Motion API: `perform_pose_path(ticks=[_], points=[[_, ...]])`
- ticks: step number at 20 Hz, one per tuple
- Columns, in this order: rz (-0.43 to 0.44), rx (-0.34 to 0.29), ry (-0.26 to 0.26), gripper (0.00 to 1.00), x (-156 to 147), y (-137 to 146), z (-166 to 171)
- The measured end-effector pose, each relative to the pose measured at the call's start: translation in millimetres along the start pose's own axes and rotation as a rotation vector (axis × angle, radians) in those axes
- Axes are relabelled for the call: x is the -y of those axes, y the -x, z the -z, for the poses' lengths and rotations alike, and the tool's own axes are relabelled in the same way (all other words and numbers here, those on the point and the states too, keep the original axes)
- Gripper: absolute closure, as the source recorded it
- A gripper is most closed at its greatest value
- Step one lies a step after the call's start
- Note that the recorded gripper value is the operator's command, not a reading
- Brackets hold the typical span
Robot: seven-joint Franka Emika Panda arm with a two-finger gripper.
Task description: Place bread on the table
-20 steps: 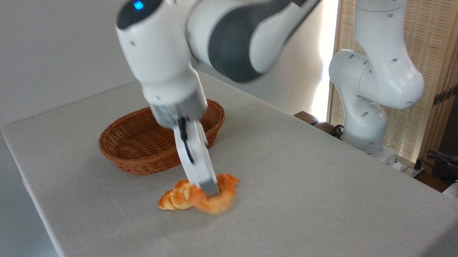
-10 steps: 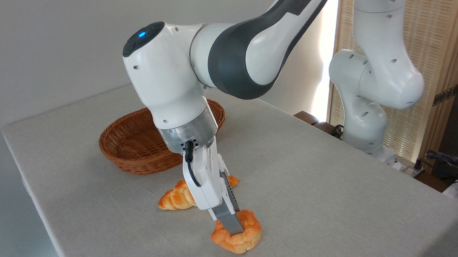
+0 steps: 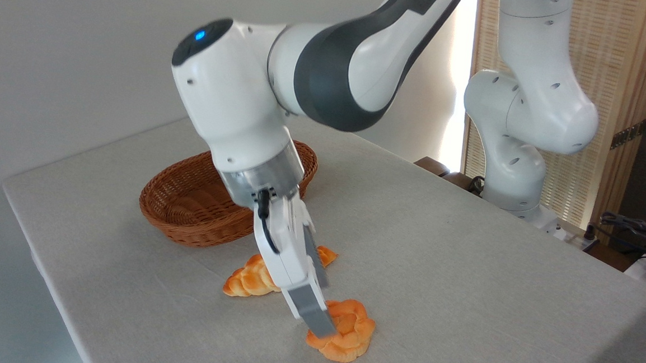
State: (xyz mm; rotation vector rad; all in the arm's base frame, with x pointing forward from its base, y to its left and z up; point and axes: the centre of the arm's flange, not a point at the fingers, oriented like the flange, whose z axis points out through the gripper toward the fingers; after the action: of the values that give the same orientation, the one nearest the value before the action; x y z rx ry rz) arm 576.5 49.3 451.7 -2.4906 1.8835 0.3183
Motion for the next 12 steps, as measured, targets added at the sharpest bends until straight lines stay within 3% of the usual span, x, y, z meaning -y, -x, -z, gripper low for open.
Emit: perform_pose_path(ticks=[3,6,9,12], points=[[0.167,-0.127,-0.056,0.00,-4,-5,47],[0.343,-0.211,-0.115,0.00,-17,-23,105],[0.439,-0.255,-0.102,0.00,-43,-55,161],[0.479,-0.316,-0.077,0.00,-60,-63,193]])
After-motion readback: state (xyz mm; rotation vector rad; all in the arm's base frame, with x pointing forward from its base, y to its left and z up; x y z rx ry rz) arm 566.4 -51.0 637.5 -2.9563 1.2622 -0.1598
